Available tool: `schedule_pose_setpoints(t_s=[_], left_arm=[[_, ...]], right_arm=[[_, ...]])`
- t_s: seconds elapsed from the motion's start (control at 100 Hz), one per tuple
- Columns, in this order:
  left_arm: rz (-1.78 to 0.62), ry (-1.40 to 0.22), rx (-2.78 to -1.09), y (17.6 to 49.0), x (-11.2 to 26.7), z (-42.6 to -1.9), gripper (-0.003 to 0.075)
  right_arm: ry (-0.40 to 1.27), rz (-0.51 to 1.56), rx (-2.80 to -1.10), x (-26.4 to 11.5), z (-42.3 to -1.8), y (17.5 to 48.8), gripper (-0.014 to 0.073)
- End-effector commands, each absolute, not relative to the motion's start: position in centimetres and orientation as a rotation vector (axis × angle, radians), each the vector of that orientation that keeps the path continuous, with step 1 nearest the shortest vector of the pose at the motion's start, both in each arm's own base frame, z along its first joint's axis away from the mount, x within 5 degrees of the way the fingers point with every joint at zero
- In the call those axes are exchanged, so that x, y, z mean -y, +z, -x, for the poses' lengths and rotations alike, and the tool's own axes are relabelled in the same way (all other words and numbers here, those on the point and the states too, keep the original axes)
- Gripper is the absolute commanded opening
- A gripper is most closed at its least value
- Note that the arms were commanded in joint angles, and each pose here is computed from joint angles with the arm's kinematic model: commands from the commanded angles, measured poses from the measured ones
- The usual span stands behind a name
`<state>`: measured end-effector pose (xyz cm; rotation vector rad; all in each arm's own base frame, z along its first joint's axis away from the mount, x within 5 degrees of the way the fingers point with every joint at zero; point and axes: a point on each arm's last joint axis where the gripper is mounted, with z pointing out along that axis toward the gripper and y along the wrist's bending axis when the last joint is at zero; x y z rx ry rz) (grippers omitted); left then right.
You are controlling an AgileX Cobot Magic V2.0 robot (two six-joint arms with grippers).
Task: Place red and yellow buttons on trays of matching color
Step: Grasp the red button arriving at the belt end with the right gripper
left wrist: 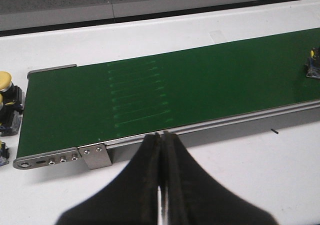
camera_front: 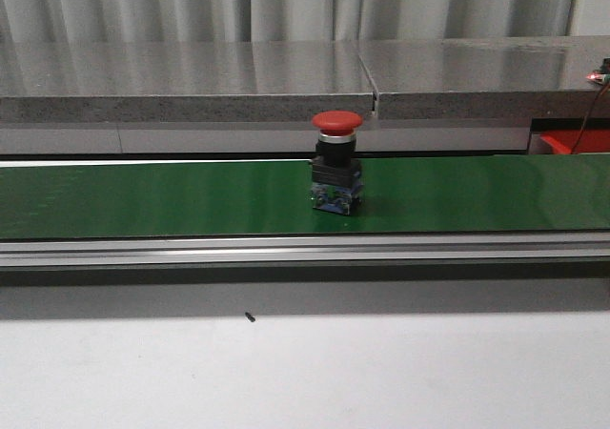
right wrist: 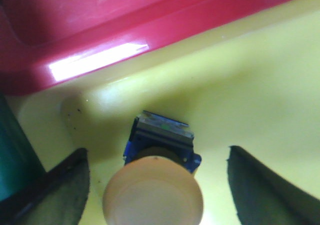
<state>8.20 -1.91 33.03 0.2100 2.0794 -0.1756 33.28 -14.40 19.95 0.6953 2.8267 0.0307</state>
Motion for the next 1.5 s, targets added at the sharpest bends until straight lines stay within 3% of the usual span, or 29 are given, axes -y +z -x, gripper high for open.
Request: schedule_pose_setpoints(t_s=[0.0, 0.2, 0.45, 0.73, 1.12, 1.49], left_arm=[[-0.186, -0.181, -1.988, 34.4, 1.9, -8.5, -0.002], [-0.186, -0.181, -1.988, 34.4, 1.9, -8.5, -0.002], [-0.186, -0.181, -1.988, 34.4, 1.9, -8.5, -0.002], [-0.186, -0.181, -1.988, 34.4, 1.9, -8.5, -0.002], [-0.186, -0.181, -1.988, 34.4, 1.9, -8.5, -0.002], [-0.186, -0.181, -1.988, 34.4, 1.9, -8.5, -0.002]], right_arm=[[0.005, -0.664, -2.752, 14.3, -32.8, 23.2, 0.0608], [-0.017, -0.633, -2.659, 13.5, -31.3, 27.3, 0.0528], [-0.001, -0.482, -2.659, 9.9, -29.8, 30.8, 0.0528], [0.049, 0.066, -2.758, 1.6, -30.6, 30.9, 0.0532], [0.201, 0.615, -2.668, -7.1, -30.3, 30.8, 0.0532], [0.273, 0.672, -2.651, -9.2, -33.6, 29.8, 0.0531]])
